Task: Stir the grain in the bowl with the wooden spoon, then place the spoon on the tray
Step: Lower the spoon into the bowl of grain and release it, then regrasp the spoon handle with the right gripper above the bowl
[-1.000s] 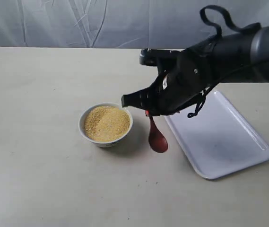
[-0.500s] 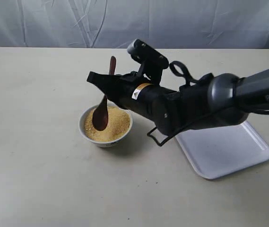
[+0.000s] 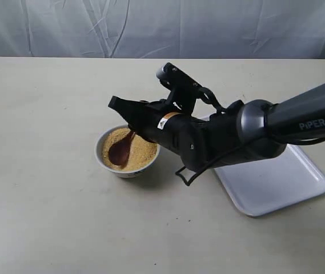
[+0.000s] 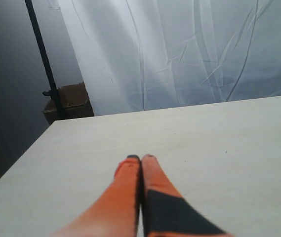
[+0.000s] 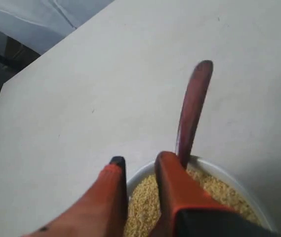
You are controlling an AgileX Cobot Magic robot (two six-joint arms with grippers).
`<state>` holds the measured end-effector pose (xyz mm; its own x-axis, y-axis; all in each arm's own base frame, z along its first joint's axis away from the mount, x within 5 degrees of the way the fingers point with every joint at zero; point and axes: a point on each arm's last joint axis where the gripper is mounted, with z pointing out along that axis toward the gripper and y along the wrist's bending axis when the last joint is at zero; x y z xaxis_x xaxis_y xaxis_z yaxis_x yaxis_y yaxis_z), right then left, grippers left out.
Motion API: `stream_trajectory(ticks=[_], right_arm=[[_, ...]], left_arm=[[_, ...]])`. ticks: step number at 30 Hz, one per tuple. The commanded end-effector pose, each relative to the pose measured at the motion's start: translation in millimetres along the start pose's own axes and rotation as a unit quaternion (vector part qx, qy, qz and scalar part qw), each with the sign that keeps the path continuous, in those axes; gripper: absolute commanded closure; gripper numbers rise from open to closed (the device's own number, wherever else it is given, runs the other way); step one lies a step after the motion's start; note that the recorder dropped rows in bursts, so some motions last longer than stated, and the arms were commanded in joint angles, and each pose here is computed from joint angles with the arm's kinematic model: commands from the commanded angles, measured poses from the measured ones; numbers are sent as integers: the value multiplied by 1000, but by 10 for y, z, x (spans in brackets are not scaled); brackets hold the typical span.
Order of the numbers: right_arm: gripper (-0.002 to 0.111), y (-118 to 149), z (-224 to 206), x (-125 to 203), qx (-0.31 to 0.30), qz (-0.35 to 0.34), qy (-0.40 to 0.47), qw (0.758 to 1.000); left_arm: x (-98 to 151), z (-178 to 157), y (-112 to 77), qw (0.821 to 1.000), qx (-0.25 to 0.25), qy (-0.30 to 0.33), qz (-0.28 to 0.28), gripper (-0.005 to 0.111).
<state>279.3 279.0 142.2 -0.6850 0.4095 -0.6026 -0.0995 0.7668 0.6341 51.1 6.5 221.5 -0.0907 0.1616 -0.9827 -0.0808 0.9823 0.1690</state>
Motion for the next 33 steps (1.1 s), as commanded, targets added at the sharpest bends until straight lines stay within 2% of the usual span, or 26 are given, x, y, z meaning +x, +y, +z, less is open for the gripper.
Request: stream_trajectory(ticks=[1,9,15,17,21,25,33], right_arm=[[83,-17,-3,25,6,-4,8,1000],[83,17,-42,0,4,-1,13,1000],[83,56,-249,-309,13,10,40,999],[83,46,-321,-475,23,-17,64,998],[83,19,-378,-800,75,-130,137,979],[83,50,-358,-963,114,-186,168,961],[83,132,-24,-997,127,-169,205,956]], left_arm=[[3,-1,-5,1000,3,-4,-1,107],[3,-1,-5,1000,3,-4,-1,107],[3,-1,-5,1000,3,-4,-1,107],[3,-1,-5,1000,3,-4,-1,107],[3,-1,-5,1000,3,-4,-1,107],[3,-1,-5,1000,3,-4,-1,107],[3,-1,-5,1000,3,-4,-1,107]])
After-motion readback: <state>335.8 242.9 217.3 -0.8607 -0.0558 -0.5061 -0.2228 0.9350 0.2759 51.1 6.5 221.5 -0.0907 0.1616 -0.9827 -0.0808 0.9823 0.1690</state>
